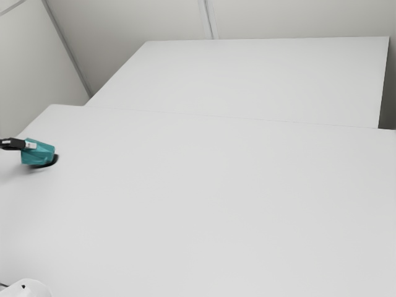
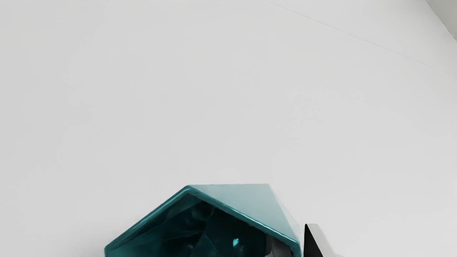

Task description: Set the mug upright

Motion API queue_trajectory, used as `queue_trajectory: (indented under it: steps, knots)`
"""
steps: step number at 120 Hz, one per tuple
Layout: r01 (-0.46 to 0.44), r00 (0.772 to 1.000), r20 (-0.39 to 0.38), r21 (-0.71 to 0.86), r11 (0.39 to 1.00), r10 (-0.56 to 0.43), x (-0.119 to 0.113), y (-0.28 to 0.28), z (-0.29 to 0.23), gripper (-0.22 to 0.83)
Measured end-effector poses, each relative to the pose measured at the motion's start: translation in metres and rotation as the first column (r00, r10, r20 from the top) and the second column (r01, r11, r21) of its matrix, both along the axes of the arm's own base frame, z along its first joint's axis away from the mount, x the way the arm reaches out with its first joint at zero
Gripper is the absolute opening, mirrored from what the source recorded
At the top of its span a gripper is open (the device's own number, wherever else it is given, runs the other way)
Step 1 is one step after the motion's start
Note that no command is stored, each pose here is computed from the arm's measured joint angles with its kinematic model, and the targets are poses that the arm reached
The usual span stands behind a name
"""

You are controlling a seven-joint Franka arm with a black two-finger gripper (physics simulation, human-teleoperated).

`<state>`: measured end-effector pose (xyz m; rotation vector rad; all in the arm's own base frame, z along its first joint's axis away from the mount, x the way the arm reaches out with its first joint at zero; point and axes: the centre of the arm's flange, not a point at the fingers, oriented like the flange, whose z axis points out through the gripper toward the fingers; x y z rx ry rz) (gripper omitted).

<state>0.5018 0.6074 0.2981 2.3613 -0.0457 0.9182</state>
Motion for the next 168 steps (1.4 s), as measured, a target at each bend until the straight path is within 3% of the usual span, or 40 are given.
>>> queue_trajectory:
  steps: [32, 47, 60, 73, 84, 98, 106, 113, 137, 168]
  knots:
    - [0.045, 0.999, 0.030, -0.070, 0.997, -0.043, 0.004, -0.013, 0.007, -0.15]
    - [0.086, 0.996, 0.033, -0.053, 0.995, -0.084, 0.004, -0.024, 0.049, -0.17]
    - [0.174, 0.984, -0.025, -0.011, 0.985, -0.174, 0.016, -0.067, 0.099, -0.17]
    - [0.307, 0.946, -0.142, 0.094, 0.947, -0.292, 0.040, -0.145, 0.161, -0.17]
    - [0.411, 0.899, -0.236, 0.163, 0.897, -0.369, 0.072, -0.204, 0.176, -0.17]
    - [0.499, 0.834, -0.408, 0.274, 0.822, -0.370, 0.112, -0.276, 0.176, -0.17]
    - [0.536, 0.806, -0.461, 0.302, 0.788, -0.372, 0.121, -0.321, 0.173, -0.17]
    - [0.553, 0.796, -0.479, 0.325, 0.767, -0.371, 0.128, -0.354, 0.172, -0.17]
    - [0.570, 0.787, -0.526, 0.422, 0.705, -0.322, 0.131, -0.445, 0.158, -0.17]
    - [0.484, 0.840, -0.515, 0.566, 0.668, -0.171, 0.095, -0.497, 0.151, -0.17]
